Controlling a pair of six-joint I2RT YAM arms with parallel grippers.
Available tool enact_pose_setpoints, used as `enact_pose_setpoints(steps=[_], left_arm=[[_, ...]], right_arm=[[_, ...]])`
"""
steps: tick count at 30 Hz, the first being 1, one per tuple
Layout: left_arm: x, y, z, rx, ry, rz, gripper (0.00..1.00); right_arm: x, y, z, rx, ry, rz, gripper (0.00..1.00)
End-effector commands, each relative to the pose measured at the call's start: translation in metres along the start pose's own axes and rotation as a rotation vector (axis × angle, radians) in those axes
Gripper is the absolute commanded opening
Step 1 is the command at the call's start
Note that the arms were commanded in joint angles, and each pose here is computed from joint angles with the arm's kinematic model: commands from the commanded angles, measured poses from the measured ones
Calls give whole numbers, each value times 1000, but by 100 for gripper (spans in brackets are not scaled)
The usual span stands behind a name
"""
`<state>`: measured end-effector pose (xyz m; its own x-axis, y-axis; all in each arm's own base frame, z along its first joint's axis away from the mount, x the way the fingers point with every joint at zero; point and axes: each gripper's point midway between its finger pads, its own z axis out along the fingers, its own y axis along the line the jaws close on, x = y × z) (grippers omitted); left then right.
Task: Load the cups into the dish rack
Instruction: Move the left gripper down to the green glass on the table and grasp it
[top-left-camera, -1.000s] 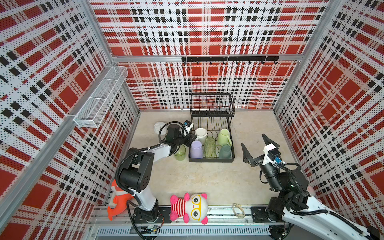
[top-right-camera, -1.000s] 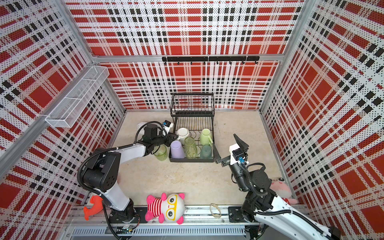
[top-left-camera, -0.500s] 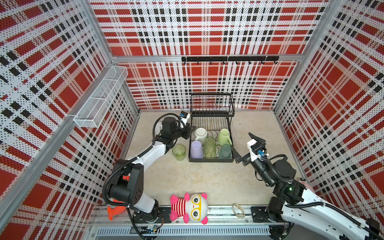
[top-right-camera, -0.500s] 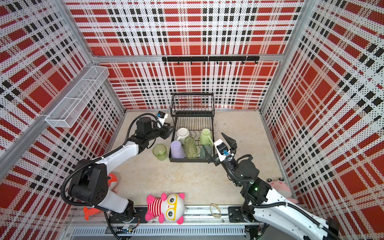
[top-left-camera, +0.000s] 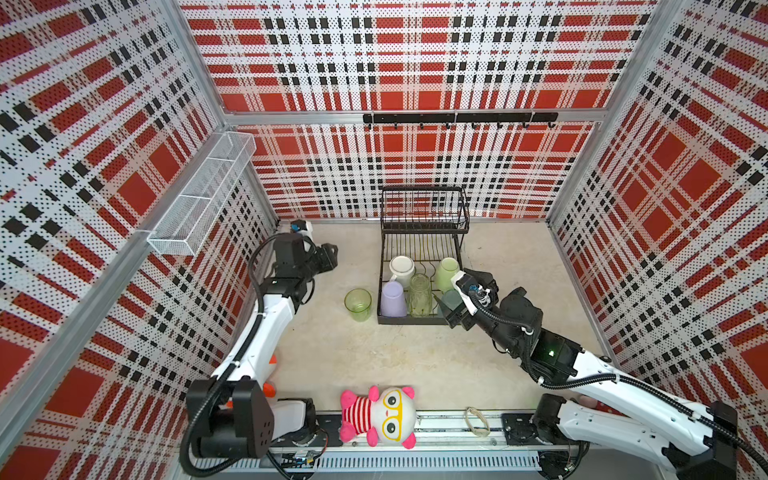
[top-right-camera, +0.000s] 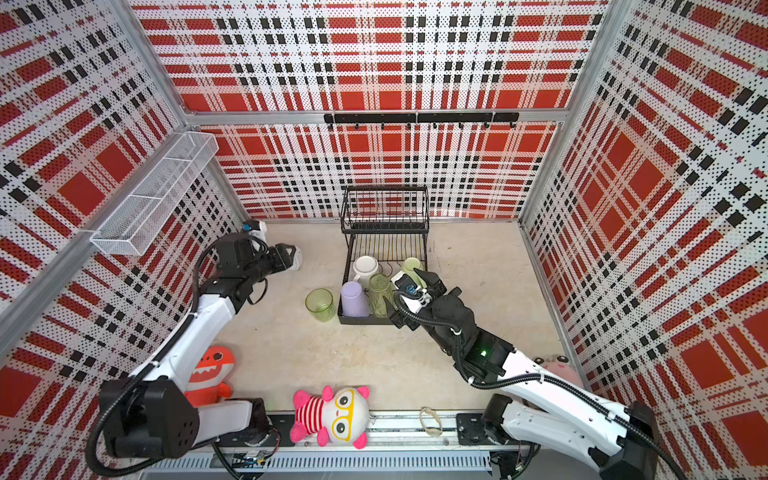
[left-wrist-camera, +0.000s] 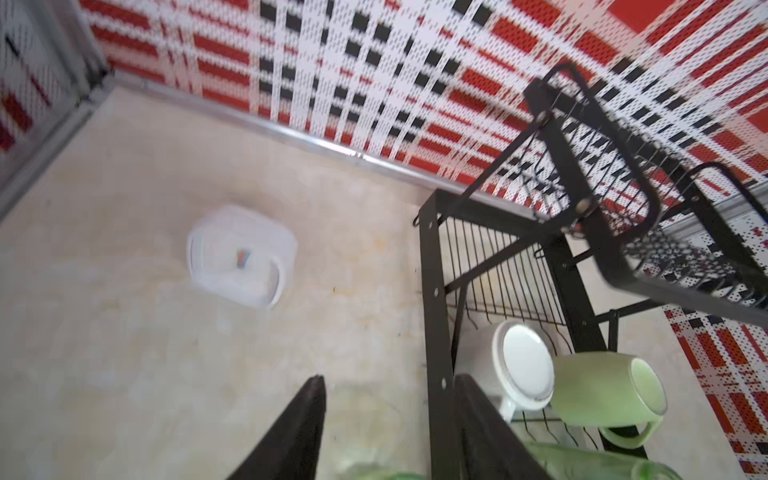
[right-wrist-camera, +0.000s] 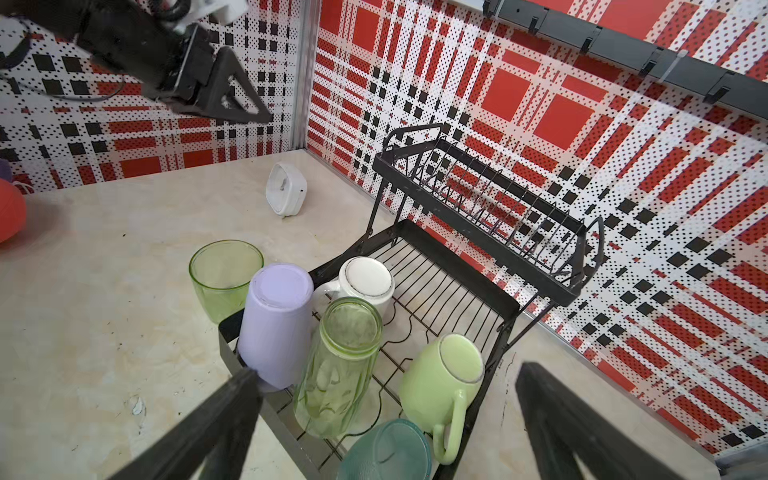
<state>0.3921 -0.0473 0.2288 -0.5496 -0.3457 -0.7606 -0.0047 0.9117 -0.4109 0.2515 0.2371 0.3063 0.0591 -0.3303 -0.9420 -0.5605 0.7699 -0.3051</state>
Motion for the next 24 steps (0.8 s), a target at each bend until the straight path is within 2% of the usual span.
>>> enact_pose_setpoints(steps=[1,4,11,15,19,24], left_arm=[[37,6,-15,-86,69,-78,53],[56,7,-16,-71,111,-121,53],[95,-4,11,-60,257,-67,47],[115,4,25,-93,350,-56,48],[117,9,27,-149,358,-28,51],[125,10,30,-158,378,-10,49]], right_arm=[[-2,-8,-2,42,-9,10,100],[0,-14,-1,81,14,16,100],[-3,-20,0,113,22,23,100],[-3,-22,-4,115,23,27,100],[1,-27,-10,133,28,27,100],[1,-29,-13,146,19,25,100]])
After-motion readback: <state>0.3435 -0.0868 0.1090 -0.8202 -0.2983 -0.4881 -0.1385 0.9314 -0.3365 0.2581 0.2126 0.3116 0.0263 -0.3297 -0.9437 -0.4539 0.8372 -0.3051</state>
